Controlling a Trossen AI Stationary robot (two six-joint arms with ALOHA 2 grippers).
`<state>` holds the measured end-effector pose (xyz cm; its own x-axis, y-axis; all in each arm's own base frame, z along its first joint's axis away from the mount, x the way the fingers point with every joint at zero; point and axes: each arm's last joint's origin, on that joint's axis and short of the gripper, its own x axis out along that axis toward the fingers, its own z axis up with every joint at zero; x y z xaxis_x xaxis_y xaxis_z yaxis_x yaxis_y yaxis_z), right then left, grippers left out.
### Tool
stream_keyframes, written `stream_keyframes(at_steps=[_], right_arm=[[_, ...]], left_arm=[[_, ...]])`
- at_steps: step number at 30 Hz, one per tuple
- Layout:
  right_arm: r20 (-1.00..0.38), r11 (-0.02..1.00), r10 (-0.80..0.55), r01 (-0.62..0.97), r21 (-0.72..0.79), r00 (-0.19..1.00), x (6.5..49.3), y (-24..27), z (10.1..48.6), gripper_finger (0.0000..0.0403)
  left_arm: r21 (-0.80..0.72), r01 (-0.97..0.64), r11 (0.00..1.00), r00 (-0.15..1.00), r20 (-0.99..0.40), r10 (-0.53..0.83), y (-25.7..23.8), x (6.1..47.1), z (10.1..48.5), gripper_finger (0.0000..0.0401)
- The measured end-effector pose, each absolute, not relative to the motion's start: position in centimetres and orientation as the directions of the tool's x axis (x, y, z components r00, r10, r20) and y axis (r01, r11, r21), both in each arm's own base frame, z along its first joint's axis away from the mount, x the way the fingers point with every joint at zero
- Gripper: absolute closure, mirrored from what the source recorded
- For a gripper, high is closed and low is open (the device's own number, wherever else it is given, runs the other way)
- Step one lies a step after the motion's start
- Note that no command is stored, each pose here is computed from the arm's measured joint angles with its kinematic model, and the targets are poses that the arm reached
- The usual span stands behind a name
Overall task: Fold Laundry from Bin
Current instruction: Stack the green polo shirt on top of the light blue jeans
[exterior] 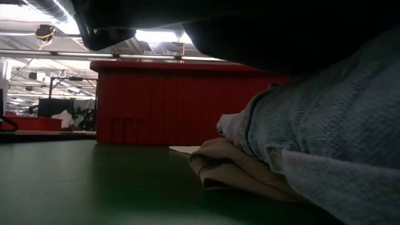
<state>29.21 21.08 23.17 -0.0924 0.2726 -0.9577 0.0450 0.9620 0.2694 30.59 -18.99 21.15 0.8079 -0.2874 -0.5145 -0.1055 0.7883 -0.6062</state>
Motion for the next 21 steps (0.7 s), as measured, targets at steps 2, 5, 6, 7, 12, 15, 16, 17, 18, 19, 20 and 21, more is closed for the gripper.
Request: stream_keyframes(at_steps=[2, 5, 6, 7, 12, 15, 16, 17, 18, 19, 20, 21], right_arm=[[-0.956, 0.958, 0.285, 0.035, 0.283, -0.069, 29.2, 21.5, 23.2, 0.0393], [-0.954, 0.955, 0.294, 0.067, 0.290, -0.055, 29.1, 22.0, 23.2, 0.0385], [-0.953, 0.953, 0.296, 0.081, 0.291, -0.060, 29.0, 22.1, 23.3, 0.0387], [-0.953, 0.953, 0.297, 0.088, 0.291, -0.063, 28.9, 22.3, 23.4, 0.0391], [-0.944, 0.942, 0.327, 0.088, 0.323, -0.035, 28.5, 23.8, 25.0, 0.0393], [-0.931, 0.929, 0.365, 0.068, 0.365, 0.004, 28.3, 25.0, 26.7, 0.0394], [-0.926, 0.924, 0.377, 0.057, 0.377, 0.019, 28.2, 25.4, 27.4, 0.0397], [-0.923, 0.922, 0.382, 0.050, 0.383, 0.040, 28.1, 25.8, 28.0, 0.0398], [-0.922, 0.921, 0.383, 0.048, 0.386, 0.063, 27.9, 26.2, 28.5, 0.0399], [-0.920, 0.921, 0.381, 0.052, 0.386, 0.087, 27.9, 26.5, 29.0, 0.0398], [-0.919, 0.920, 0.380, 0.060, 0.387, 0.109, 27.7, 26.7, 29.5, 0.0396], [-0.916, 0.918, 0.380, 0.070, 0.391, 0.130, 27.6, 27.0, 29.9, 0.0395]], left_arm=[[-0.603, -0.104, 0.791, 0.809, -0.514, -0.286, -19.0, 30.6, 21.2, 0.0390], [-0.597, -0.090, 0.797, 0.814, -0.505, -0.286, -19.0, 30.6, 21.2, 0.0390], [-0.601, -0.086, 0.795, 0.817, -0.499, -0.288, -19.0, 30.7, 21.3, 0.0390], [-0.604, -0.082, 0.793, 0.822, -0.491, -0.290, -19.0, 30.7, 21.4, 0.0390], [-0.644, -0.034, 0.764, 0.837, -0.436, -0.330, -19.0, 31.2, 22.0, 0.0390], [-0.652, -0.012, 0.759, 0.845, -0.412, -0.341, -19.0, 31.6, 22.9, 0.0391], [-0.648, 0.010, 0.762, 0.849, -0.397, -0.349, -19.2, 31.8, 23.5, 0.0392], [-0.640, 0.037, 0.767, 0.850, -0.384, -0.361, -19.3, 32.1, 24.3, 0.0393], [-0.631, 0.061, 0.773, 0.849, -0.374, -0.372, -19.5, 32.4, 25.1, 0.0395], [-0.619, 0.077, 0.781, 0.845, -0.376, -0.381, -19.5, 32.6, 25.9, 0.0396], [-0.606, 0.087, 0.790, 0.840, -0.382, -0.385, -19.7, 32.7, 26.7, 0.0396], [-0.590, 0.092, 0.802, 0.835, -0.393, -0.384, -19.8, 32.9, 27.6, 0.0396]])
